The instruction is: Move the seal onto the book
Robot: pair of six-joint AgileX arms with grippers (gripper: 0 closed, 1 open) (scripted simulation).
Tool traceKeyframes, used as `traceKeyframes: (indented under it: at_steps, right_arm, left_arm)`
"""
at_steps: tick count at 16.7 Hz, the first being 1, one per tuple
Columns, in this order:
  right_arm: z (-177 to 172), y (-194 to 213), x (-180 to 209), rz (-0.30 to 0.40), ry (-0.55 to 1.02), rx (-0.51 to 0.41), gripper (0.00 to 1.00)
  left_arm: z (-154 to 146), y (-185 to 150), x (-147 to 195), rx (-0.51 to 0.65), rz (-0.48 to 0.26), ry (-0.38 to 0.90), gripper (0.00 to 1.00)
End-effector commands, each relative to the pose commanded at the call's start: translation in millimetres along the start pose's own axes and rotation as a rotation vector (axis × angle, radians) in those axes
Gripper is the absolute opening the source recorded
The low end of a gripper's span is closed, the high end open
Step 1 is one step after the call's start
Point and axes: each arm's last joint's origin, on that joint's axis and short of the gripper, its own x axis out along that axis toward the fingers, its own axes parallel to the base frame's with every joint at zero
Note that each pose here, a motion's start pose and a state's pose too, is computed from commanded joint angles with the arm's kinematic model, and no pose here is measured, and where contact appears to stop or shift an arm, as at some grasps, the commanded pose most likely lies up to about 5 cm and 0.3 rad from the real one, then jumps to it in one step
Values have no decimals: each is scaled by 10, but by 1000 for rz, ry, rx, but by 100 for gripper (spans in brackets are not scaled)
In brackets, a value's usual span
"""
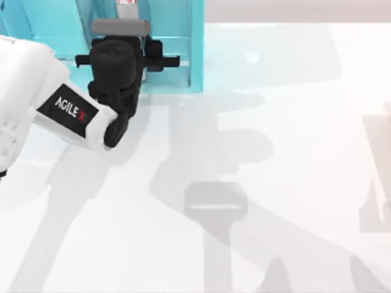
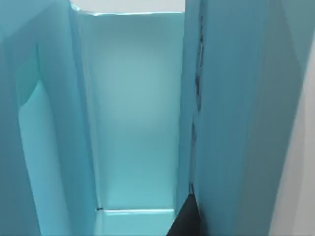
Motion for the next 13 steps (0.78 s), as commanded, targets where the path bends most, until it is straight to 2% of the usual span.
traceKeyframes:
  at_steps: [6,9,13]
  right_arm:
    - [0,0,0,0,0,0,100]
    - [0,0,0,0,0,0,100]
    - [0,0,0,0,0,0,100]
  left_arm:
    - [99,-55,-59,3,-6,0,0]
    - [426,-136,-262,8,-2,6,0]
    - [1080,-205,-808,6,4,-1,0]
